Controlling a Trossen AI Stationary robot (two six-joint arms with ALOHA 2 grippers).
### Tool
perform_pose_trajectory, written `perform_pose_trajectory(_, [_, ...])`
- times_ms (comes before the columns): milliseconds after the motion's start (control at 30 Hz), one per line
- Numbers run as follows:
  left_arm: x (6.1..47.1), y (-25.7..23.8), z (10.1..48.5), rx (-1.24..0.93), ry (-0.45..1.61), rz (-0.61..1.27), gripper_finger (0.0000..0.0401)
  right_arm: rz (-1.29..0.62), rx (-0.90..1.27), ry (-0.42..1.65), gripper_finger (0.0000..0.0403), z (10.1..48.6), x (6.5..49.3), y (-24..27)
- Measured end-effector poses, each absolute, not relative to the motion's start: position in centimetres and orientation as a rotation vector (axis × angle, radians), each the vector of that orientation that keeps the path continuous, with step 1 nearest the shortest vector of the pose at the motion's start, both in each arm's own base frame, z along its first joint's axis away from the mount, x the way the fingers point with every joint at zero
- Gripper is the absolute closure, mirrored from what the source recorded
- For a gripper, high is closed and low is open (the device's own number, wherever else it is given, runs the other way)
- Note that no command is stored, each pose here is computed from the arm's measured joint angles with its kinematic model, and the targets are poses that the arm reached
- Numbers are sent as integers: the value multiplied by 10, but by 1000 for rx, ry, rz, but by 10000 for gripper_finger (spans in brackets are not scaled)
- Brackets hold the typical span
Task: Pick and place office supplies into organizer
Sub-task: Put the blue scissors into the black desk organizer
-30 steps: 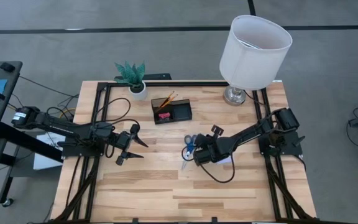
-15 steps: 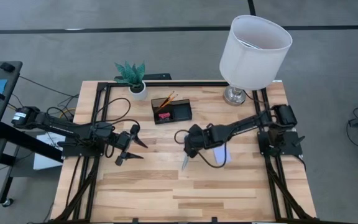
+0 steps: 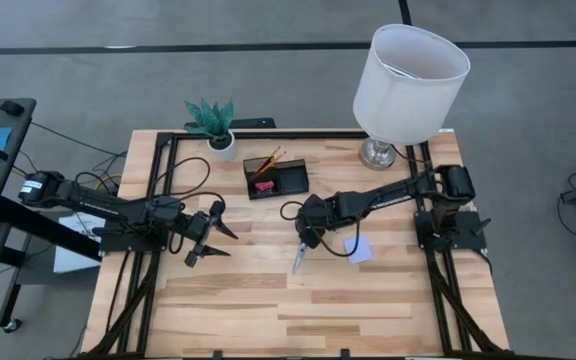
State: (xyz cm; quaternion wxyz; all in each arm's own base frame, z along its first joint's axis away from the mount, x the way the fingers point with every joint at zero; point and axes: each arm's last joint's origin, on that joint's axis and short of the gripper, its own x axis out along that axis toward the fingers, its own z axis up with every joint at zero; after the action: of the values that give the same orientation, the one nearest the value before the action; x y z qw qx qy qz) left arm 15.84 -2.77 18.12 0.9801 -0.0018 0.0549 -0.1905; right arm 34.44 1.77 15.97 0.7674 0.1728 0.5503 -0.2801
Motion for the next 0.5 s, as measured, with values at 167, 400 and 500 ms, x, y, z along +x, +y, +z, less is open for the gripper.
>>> perform_pose_trajectory(167, [158,-28,181,-8,111,-384,178,-613,371,1199,234,159,345,11])
perform_pose_trajectory(400, [158,-28,181,-8,111,-383,178,-601,378,1207,247,159,345,10])
perform_pose_trajectory(500, [158,-28,181,-8,111,-384,178,-598,377,1204,246,159,345,11])
